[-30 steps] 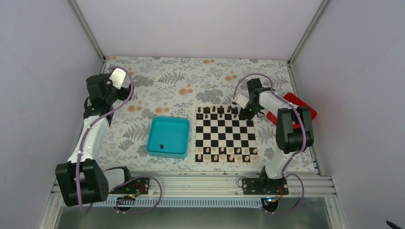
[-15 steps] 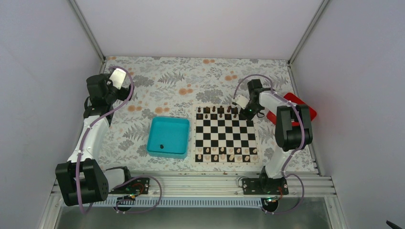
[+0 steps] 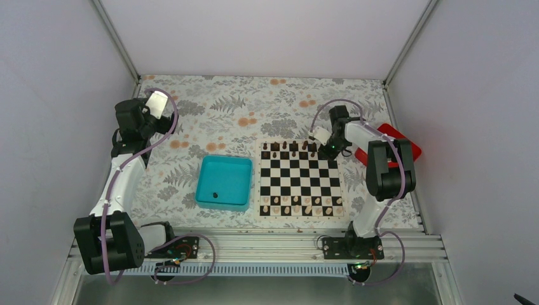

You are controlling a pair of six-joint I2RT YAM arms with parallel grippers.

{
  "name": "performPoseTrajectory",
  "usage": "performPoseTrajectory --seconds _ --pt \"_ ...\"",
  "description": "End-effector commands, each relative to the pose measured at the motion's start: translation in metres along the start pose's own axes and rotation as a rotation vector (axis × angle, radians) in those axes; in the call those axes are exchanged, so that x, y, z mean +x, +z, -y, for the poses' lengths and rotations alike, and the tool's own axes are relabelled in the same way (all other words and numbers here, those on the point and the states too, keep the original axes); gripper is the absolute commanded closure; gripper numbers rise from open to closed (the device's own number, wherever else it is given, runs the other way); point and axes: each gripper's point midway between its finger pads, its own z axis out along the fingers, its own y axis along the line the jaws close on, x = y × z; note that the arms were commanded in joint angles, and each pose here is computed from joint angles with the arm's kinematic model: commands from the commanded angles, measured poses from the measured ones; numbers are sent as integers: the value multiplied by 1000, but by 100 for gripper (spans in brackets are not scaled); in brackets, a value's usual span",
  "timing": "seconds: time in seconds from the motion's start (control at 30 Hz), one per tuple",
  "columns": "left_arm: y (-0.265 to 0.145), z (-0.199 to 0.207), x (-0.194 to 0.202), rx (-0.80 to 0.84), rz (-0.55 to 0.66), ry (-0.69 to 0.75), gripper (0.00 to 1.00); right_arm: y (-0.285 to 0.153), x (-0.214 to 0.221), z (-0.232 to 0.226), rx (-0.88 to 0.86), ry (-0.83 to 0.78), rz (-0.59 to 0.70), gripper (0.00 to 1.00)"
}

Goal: Set up the chess pieces on the board
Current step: Place the chess piece on the chessboard, then pick up the chess piece from the storage box.

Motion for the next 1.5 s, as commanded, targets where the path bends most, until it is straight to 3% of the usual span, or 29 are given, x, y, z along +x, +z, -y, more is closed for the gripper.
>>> performPoseTrajectory --seconds 0.0,0.3,0.57,0.7,0.9,1.1,1.47 --pt "-2 -4 -11 0 23 1 0 -13 2 0 10 -3 6 70" --pt "-4 -3 -12 3 29 2 0 -107 -51 -35 -9 -87 135 65" --pt "-6 -4 -16 2 37 1 0 -170 -161 -169 -27 -411 301 59" --pt "-5 -3 -14 2 33 1 0 -159 -204 -255 -89 -595 369 56" --pt "-1 -2 -9 8 21 -2 0 -101 -228 -326 -173 -753 347 56" --pt "-2 -3 -10 4 25 0 0 -53 -236 -363 -214 -845 318 56" --pt "-1 -3 -6 3 19 1 0 -17 -217 -400 -299 -941 222 53"
